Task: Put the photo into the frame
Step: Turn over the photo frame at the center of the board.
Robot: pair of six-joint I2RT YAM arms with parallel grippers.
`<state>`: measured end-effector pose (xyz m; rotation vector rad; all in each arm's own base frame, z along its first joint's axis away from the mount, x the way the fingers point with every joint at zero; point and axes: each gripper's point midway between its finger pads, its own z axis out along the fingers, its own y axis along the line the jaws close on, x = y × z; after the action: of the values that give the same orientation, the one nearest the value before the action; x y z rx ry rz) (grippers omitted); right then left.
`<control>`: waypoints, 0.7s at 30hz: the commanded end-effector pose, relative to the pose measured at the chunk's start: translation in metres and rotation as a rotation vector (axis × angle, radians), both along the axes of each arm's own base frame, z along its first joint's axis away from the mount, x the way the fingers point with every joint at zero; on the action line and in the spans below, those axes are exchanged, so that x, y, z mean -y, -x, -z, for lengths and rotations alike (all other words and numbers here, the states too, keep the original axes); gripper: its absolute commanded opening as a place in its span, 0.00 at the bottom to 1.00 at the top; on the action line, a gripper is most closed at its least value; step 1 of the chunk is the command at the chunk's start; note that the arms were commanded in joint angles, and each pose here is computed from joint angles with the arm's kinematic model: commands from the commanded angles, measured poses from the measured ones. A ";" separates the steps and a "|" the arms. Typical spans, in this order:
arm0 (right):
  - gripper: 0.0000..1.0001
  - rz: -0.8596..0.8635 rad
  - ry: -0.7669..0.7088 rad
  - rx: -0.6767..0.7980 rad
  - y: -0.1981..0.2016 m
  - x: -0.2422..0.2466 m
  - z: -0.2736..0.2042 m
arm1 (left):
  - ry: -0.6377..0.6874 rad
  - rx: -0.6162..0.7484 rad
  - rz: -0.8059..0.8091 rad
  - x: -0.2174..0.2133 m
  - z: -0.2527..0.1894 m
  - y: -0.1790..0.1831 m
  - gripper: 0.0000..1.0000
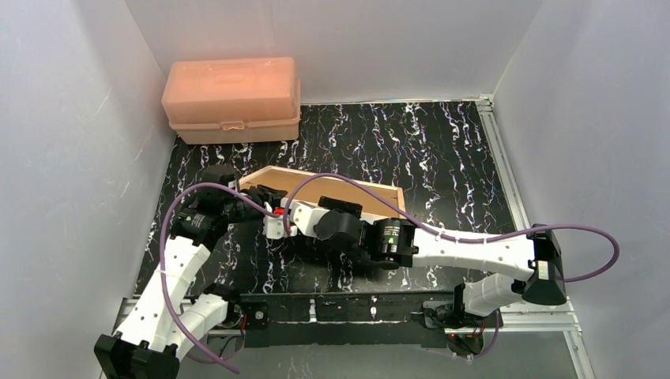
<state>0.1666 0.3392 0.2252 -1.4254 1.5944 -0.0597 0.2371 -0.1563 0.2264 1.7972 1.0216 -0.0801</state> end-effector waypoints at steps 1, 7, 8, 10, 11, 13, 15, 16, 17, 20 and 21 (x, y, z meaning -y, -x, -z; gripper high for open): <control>0.68 -0.048 0.050 -0.003 0.005 0.002 0.013 | 0.129 0.175 0.073 0.015 -0.069 0.003 0.00; 0.48 -0.014 -0.007 0.024 -0.004 -0.007 -0.006 | 0.118 0.183 0.082 0.014 -0.068 0.008 0.00; 0.43 -0.010 -0.016 0.025 -0.005 -0.007 -0.009 | 0.115 0.181 0.080 0.013 -0.067 0.008 0.00; 0.30 0.005 -0.027 0.025 -0.006 -0.007 -0.014 | 0.113 0.183 0.079 0.013 -0.067 0.008 0.00; 0.24 0.014 -0.029 0.023 -0.007 -0.008 -0.016 | 0.114 0.182 0.078 0.013 -0.068 0.008 0.00; 0.21 0.024 -0.033 0.014 -0.007 -0.009 -0.020 | 0.117 0.183 0.077 0.013 -0.069 0.008 0.02; 0.21 0.020 -0.038 0.005 -0.006 -0.010 -0.022 | 0.118 0.190 0.075 0.012 -0.071 0.009 0.03; 0.21 0.020 -0.042 0.002 -0.006 -0.011 -0.024 | 0.119 0.191 0.071 0.012 -0.072 0.008 0.04; 0.20 0.022 -0.046 -0.001 -0.006 -0.011 -0.025 | 0.119 0.190 0.069 0.012 -0.073 0.008 0.06; 0.18 0.025 -0.056 -0.011 -0.005 -0.012 -0.032 | 0.126 0.192 0.057 0.011 -0.077 0.008 0.22; 0.17 0.026 -0.061 -0.018 -0.005 -0.014 -0.035 | 0.133 0.195 0.052 0.011 -0.079 0.007 0.26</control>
<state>0.1722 0.3349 0.2346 -1.5095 1.5619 -0.1450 0.2292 -0.1552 0.2327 1.8088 0.9909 -0.0727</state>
